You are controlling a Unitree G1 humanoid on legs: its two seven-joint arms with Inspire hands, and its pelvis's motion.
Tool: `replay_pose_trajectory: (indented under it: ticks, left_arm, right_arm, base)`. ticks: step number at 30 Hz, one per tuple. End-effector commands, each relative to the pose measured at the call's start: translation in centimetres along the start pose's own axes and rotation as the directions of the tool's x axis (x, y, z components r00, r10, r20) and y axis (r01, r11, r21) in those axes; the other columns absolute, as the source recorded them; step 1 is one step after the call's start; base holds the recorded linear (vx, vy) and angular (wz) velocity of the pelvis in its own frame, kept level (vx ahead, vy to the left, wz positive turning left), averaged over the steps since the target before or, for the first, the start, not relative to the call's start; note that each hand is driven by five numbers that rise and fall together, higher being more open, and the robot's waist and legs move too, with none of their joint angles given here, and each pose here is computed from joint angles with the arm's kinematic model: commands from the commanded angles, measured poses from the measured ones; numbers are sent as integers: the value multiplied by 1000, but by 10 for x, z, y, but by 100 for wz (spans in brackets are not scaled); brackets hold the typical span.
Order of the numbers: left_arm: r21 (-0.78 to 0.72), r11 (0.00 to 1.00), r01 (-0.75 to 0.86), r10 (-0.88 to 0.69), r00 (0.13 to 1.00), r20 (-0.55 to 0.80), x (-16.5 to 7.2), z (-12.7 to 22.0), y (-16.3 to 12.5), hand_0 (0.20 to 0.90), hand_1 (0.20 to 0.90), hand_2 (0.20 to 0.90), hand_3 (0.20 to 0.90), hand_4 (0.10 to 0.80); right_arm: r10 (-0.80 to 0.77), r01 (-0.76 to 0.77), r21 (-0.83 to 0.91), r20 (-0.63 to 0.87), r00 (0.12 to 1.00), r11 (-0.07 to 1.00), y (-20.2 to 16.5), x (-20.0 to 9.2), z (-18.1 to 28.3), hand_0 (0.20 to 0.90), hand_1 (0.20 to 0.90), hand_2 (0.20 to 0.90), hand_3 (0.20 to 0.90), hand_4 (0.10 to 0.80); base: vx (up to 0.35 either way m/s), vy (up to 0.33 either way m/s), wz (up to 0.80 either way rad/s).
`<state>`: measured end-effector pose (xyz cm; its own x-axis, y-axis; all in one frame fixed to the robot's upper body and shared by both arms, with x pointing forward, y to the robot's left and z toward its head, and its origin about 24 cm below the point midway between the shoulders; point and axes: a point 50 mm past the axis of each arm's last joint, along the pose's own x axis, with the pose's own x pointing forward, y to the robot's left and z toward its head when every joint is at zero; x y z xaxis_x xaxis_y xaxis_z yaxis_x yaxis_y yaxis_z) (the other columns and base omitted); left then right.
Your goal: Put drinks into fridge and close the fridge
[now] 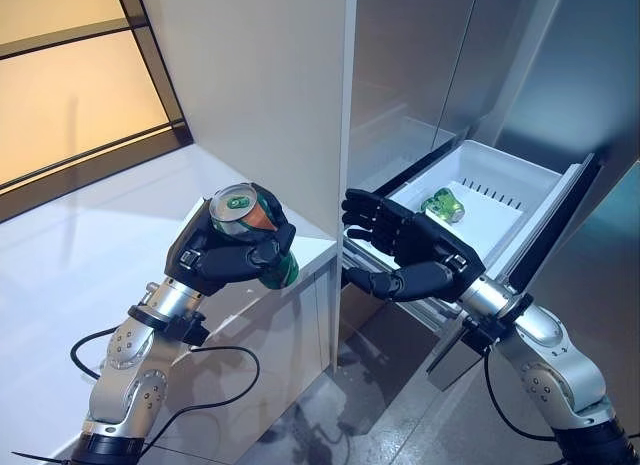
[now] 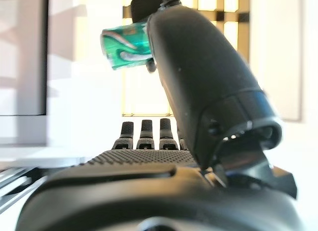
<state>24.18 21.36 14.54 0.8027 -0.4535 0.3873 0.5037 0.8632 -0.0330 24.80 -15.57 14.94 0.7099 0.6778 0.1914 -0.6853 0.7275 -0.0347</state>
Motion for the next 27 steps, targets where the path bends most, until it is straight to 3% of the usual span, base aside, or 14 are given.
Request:
replay_pose_trajectory:
  ticks: [1,13,27]
  left_arm:
    - [151,961,230,-270,899,346,46,82,-28,300,300,300,200,100]
    - [179,942,284,-328,891,313,64,87,-40,300,300,300,200,100]
    - [110,929,353,-369,896,248,72,75,-50,300,300,300,200,100]
  right_arm:
    - [213,-202,-88,139,967,975,22,21,46,900,900,900,900,800]
    - [350,-350,0,20,937,937,37,39,39,900,900,900,900,800]
    - [423,-425,53,32,905,904,50,51,43,900,900,900,900,800]
  base:
    - [0,0,0]
    - [0,0,0]
    - [0,0,0]
